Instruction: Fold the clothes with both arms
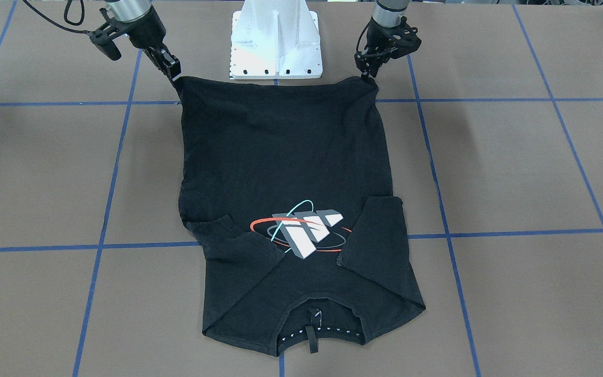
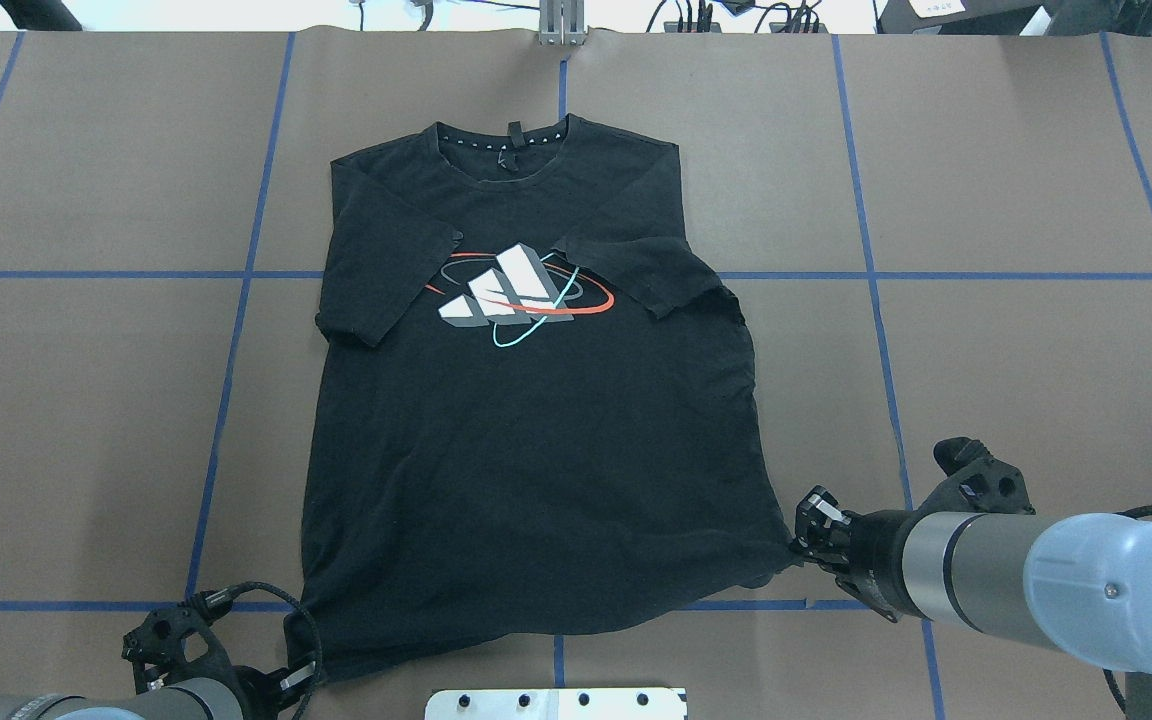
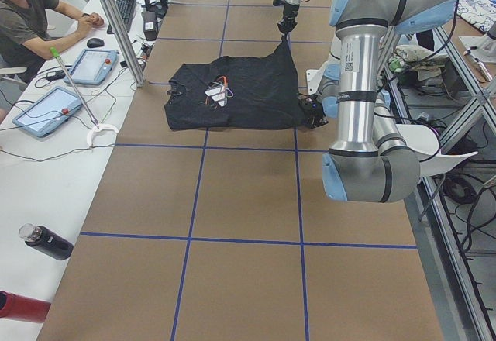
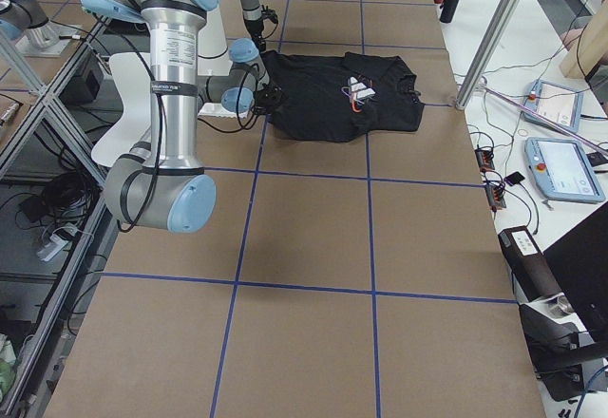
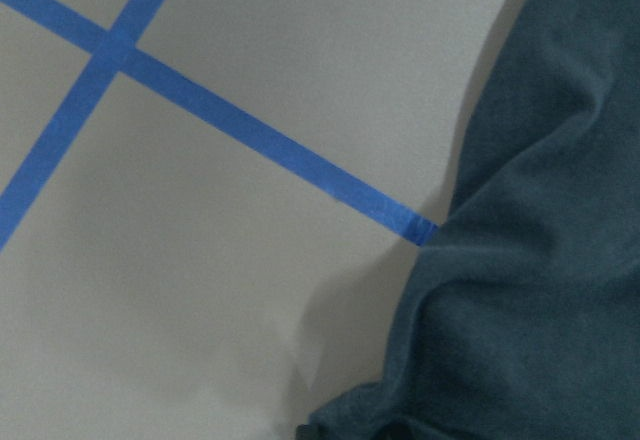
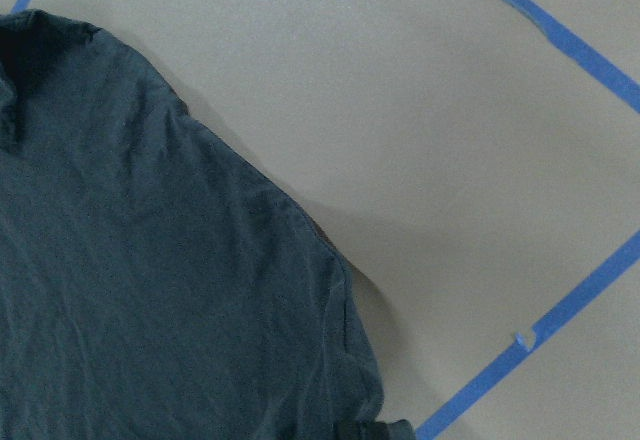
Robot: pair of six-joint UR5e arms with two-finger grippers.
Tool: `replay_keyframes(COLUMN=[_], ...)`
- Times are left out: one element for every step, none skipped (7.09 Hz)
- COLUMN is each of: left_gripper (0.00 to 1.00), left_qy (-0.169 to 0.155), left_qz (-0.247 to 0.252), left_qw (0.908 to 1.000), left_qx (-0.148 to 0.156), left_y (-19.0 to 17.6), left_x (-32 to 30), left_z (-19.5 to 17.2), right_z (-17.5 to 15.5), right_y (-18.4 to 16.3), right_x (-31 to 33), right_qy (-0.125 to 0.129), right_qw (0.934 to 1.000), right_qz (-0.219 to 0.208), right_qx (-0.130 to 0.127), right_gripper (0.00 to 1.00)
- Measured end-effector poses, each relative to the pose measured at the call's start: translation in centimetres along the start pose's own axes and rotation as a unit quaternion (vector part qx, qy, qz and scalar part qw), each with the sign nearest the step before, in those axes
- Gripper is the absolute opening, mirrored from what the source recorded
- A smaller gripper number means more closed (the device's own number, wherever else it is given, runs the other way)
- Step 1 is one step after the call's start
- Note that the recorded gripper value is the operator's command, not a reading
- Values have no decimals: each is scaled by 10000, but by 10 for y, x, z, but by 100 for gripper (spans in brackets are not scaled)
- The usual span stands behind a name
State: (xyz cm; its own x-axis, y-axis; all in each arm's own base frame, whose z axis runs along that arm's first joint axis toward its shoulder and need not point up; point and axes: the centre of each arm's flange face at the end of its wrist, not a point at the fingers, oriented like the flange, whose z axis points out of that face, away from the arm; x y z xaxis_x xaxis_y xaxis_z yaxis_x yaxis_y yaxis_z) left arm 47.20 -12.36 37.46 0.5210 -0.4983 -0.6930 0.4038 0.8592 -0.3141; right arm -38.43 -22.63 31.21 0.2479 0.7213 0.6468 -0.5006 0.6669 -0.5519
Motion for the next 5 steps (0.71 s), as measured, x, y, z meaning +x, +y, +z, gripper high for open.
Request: replay_keyframes(left_gripper=[46, 42, 40, 40, 40], left_qy=[-5, -9, -10, -11, -13], left_qz=[-4, -5, -3, -1, -2], left_qw=[10000, 10000, 10000, 10000, 10000], left_qx=[8, 9, 3, -4, -5], left_y=[-1, -1, 0, 0, 0], left_x=[0, 0, 0, 0, 0], left_z=[0, 1, 1, 2, 2], right_z=[-1, -2, -2, -2, -3], right_y=[-1, -2, -3, -3, -3], right_x=[-1, -2, -2, -2, -2], right_qy=[-11, -20, -27, -29, -31], right_qw=[10000, 10000, 10000, 10000, 10000], right_qz=[10, 16, 22, 25, 26], right_qx=[6, 9, 13, 18, 18], right_gripper=[0, 0, 0, 0, 0])
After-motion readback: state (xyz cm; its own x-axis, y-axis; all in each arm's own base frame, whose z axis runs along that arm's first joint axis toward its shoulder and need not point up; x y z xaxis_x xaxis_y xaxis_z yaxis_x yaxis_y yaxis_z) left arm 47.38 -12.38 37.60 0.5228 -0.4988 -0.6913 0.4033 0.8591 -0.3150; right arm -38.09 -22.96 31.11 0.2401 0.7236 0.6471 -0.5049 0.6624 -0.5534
